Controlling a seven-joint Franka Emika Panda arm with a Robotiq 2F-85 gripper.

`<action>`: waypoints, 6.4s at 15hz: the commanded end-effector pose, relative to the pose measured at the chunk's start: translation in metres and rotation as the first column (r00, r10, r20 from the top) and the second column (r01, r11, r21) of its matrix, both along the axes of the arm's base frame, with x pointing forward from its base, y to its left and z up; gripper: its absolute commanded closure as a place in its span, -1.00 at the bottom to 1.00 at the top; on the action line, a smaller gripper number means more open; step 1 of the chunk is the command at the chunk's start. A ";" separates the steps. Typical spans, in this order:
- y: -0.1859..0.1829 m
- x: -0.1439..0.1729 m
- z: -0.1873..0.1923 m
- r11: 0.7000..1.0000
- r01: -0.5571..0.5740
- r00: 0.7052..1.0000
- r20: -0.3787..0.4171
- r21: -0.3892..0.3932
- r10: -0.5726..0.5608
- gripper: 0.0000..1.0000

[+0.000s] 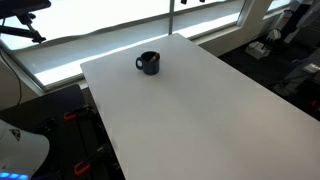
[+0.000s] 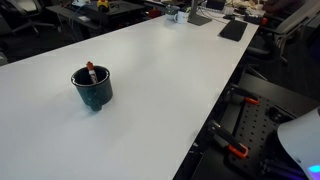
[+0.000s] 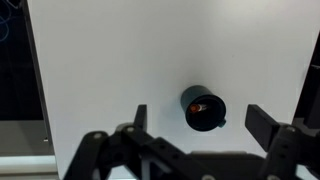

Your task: Remove the marker from the cup and put it on the table

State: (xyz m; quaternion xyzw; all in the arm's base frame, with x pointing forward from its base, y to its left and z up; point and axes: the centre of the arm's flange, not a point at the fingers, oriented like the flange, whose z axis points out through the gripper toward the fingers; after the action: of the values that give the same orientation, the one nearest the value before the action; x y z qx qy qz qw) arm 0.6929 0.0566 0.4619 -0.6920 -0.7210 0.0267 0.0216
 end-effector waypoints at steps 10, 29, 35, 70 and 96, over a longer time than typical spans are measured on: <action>-0.002 0.029 -0.035 0.919 -0.265 0.962 0.009 0.294 0.274 -1.00; 0.023 0.015 -0.157 0.882 -0.264 0.891 -0.252 0.391 0.379 -1.00; 0.022 0.028 -0.163 0.854 -0.307 0.863 -0.256 0.420 0.436 -1.00; 0.063 0.025 -0.228 0.509 -0.656 0.501 -0.183 0.557 0.846 -1.00; 0.096 0.013 -0.263 0.248 -0.738 0.282 -0.048 0.627 0.958 -1.00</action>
State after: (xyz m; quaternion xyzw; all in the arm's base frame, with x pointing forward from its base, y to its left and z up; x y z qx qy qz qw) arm 0.7061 0.1532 0.1991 -0.1112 -0.9361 0.0004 0.3336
